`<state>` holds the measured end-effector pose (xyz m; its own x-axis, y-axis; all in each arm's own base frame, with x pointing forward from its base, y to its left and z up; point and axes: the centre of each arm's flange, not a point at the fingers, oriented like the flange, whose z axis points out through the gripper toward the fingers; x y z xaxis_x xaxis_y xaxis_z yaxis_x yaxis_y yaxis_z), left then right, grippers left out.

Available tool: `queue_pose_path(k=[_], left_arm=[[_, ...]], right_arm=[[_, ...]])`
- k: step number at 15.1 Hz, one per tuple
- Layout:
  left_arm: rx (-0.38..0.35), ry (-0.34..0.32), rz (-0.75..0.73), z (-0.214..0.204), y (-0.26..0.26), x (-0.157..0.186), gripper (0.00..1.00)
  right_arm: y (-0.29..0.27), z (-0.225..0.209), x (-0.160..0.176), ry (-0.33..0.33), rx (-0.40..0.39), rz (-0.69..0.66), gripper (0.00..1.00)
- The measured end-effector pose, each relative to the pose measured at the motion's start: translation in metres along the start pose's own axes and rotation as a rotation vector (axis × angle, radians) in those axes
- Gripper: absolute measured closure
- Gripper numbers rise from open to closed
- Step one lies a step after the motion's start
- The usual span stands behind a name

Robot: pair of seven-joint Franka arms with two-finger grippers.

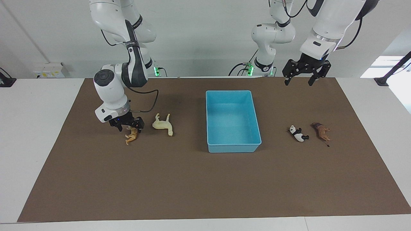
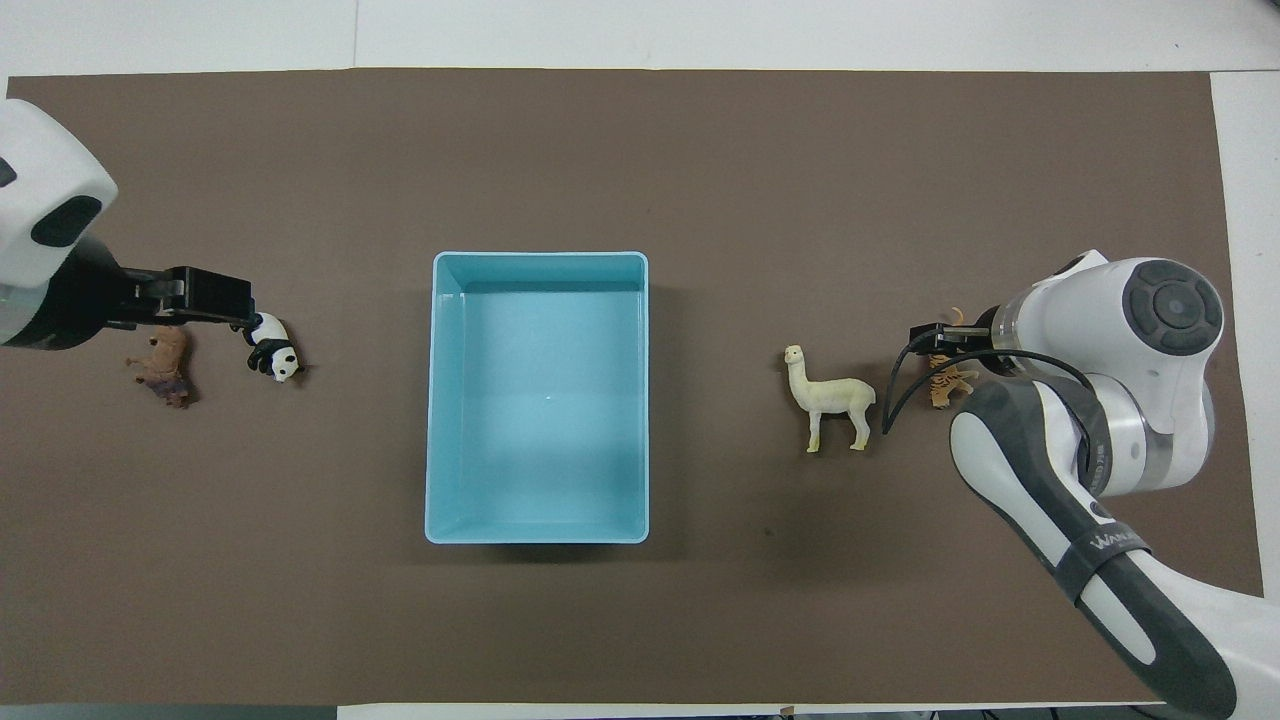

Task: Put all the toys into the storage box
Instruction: 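Grasp the panda with the left gripper while the right gripper grasps the tiger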

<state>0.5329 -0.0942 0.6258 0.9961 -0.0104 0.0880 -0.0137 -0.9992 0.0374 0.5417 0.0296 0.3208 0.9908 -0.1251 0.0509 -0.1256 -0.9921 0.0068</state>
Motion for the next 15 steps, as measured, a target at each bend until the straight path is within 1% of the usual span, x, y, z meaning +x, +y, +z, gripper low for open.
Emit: queue_pose_path(k=[2,4,6,7,8,9,10,12,15], left_arm=[[0.0,0.028,-0.069,0.029,-0.021,0.009,0.0],[0.002,0.056,-0.128,0.071,-0.053,0.016,0.0],[0.007,0.068,-0.183,0.123,-0.085,0.016,0.0],[0.008,0.071,-0.199,0.15,-0.094,0.014,0.0],[0.009,0.073,-0.208,0.176,-0.099,0.01,0.0],[0.009,0.077,-0.216,0.2,-0.104,0.006,0.0],[0.009,0.084,-0.224,0.224,-0.109,0.003,0.0],[0.008,0.103,-0.236,0.264,-0.116,-0.002,0.0],[0.014,0.102,-0.252,0.298,-0.129,-0.006,0.0]], right_arm=[[0.0,0.011,-0.006,-0.011,-0.001,-0.002,0.0],[-0.002,0.022,-0.008,-0.006,0.003,-0.006,0.0],[-0.003,0.033,-0.011,-0.014,0.004,-0.008,0.02],[-0.003,0.037,-0.012,-0.014,0.005,-0.009,0.02],[-0.003,0.04,-0.012,-0.013,0.006,-0.009,0.06],[-0.003,0.042,-0.012,-0.016,0.006,-0.009,0.06],[-0.003,0.043,-0.012,-0.017,0.006,-0.009,0.11],[-0.003,0.039,-0.011,-0.01,0.007,-0.009,0.33],[-0.004,0.034,-0.011,-0.003,0.007,-0.01,0.63]])
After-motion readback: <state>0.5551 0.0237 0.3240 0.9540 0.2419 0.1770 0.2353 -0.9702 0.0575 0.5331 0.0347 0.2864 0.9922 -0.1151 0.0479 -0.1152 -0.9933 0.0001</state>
